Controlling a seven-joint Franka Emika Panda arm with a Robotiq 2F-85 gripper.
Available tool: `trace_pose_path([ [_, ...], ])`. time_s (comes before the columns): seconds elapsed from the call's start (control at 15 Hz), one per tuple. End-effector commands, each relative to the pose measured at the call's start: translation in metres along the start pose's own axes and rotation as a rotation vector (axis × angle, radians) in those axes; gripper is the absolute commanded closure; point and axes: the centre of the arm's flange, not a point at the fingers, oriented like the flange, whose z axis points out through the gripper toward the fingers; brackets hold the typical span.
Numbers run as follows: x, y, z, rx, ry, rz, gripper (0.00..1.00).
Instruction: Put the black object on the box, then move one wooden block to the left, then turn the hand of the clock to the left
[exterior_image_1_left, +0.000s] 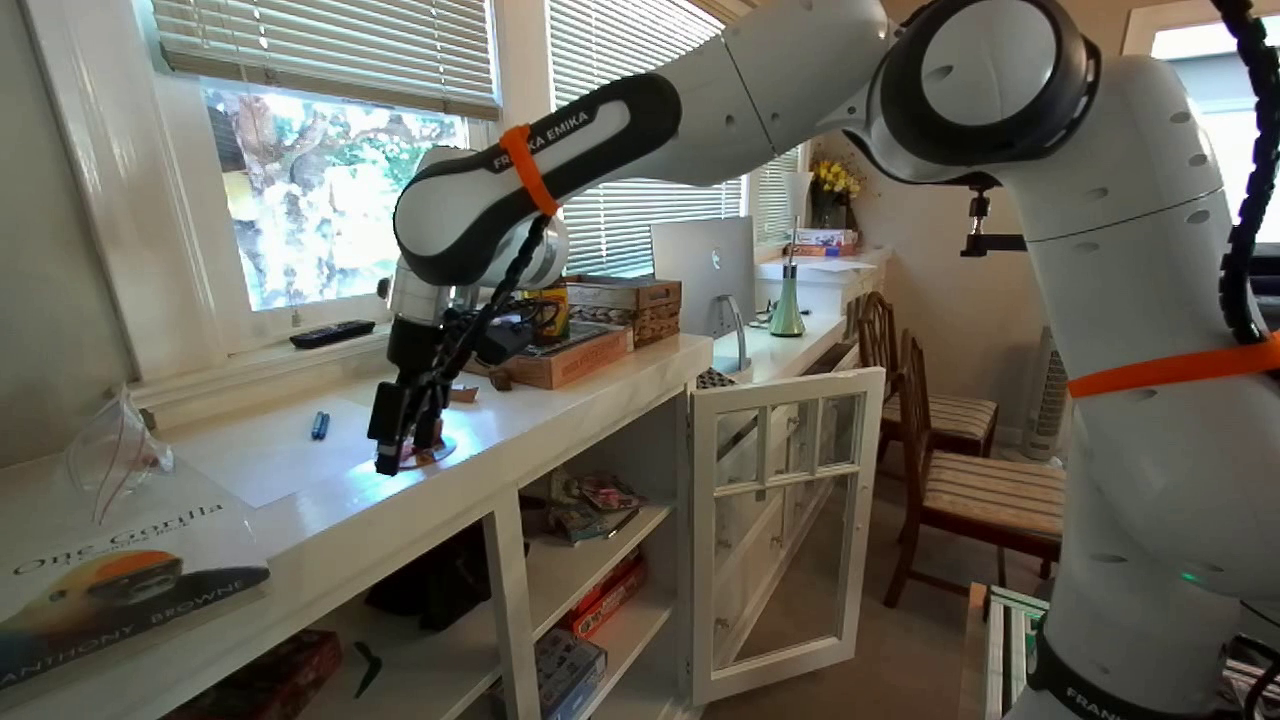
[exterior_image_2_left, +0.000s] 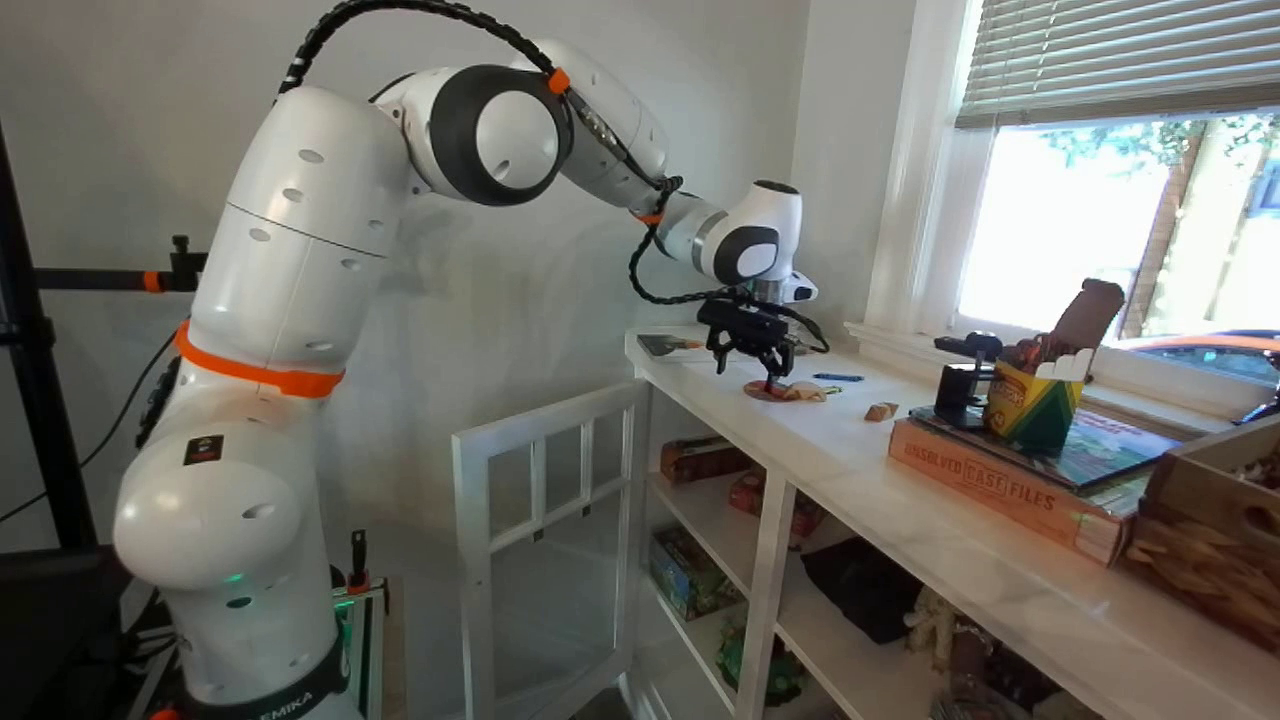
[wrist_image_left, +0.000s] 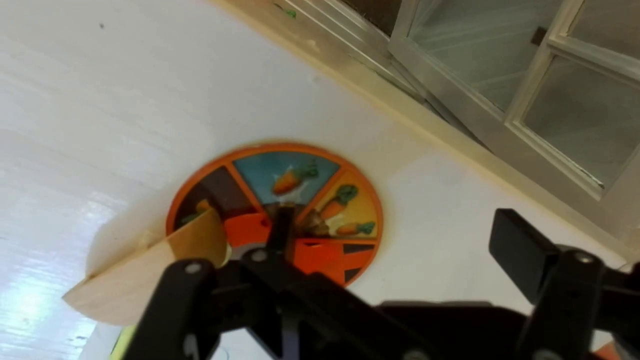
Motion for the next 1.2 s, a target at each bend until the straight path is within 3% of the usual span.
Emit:
trace_pose_path([
  [0.0,-0.004,0.004,0.004,-0.006,0.01,0.018,0.0],
  [0.53,-0.002,-0.002,-0.034,-0.043,-0.007,0.051,0.0],
  [0.93,-0.008,0.0,-0.077,-0.259,-0.087,0.24,0.0],
  [1.13,-0.022,-0.003,-0.1,-0.269,-0.149,0.347,0.0],
])
